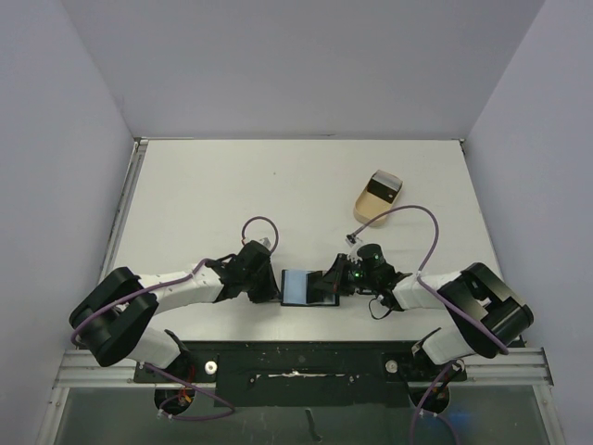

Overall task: Put the credit cards into the card holder
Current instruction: Insert the credit card into the card holder.

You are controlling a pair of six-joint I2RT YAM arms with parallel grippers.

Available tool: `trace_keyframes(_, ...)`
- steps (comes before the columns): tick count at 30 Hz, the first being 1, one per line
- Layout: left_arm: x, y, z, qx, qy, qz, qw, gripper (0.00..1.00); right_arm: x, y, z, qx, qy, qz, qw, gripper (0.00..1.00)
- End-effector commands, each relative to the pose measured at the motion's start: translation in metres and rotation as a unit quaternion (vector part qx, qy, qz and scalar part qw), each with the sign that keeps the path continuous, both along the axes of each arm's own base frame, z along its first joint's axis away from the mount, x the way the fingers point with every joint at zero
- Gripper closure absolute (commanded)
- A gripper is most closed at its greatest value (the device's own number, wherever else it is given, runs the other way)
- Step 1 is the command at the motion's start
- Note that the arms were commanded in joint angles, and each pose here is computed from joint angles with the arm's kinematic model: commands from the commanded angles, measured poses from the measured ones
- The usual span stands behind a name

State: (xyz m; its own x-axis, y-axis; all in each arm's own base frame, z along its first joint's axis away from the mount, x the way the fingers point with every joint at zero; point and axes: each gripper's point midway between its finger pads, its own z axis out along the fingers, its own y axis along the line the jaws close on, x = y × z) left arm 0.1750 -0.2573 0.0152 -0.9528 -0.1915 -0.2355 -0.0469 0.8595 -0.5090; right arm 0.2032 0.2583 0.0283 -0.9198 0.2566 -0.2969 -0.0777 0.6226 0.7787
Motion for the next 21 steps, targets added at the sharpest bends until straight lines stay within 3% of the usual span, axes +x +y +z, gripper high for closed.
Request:
trace_keyframes(1, -0.0072, -0.001, -0.0081, 0.002, 0.01, -0.009, 1.0, 1.0, 0.0054, -0.0044, -0.0053, -0.019, -0.022, 0.006, 1.0, 0.97)
trace_keyframes(21, -0.0083, 0.0018, -0.0126, 0.01, 0.015, -0.006, 1.0, 1.0, 0.005, -0.01, -0.0146, -0.023, -0.026, 0.042, 0.999, 0.96)
